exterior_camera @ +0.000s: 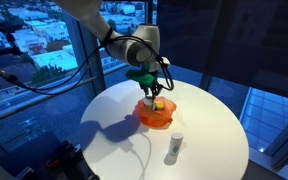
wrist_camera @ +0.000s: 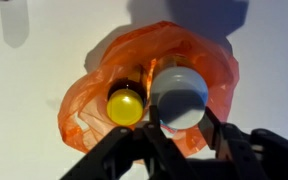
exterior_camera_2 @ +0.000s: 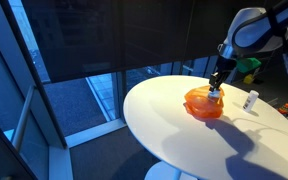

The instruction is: Put the shorter white pill bottle in the plastic bag

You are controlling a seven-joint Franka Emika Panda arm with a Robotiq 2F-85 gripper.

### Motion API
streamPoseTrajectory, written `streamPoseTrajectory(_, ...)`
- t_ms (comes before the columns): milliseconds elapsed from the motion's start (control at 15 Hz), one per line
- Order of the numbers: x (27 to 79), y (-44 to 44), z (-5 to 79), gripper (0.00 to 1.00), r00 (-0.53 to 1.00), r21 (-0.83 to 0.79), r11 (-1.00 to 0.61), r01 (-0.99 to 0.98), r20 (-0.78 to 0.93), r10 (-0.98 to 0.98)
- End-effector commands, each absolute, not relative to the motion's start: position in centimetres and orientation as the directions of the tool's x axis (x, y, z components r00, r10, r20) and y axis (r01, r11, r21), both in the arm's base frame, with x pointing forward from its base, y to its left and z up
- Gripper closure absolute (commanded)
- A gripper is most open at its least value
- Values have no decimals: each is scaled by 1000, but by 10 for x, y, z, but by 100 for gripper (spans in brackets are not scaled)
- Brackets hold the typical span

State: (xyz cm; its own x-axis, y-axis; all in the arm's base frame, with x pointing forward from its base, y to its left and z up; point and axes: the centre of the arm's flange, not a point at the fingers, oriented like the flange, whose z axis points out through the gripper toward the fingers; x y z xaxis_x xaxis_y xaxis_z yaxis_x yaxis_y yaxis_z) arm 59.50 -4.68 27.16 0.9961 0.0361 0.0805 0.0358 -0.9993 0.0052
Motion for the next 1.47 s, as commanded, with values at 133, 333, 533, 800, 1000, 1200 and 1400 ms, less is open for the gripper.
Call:
streamPoseTrajectory(133,584,-64,257,81,998,12,-1000,28,61,29)
streamPoseTrajectory(333,581,-70,244,81,999,16,-1000,14,42,15)
streamPoseTrajectory(533,580,-73,232,81,999,29,-1000,9,33,10)
streamPoseTrajectory(800,580,-76,226,36,999,39,-999,6,34,8)
streamPoseTrajectory(1000,573,-76,238,16,1000,45,-999,1,20,2)
streamPoseTrajectory(1200,565,-78,254,0,1000,49,-999,11,-9,11)
streamPoseTrajectory(1400,554,-83,276,0,998,63,-998,11,-60,7)
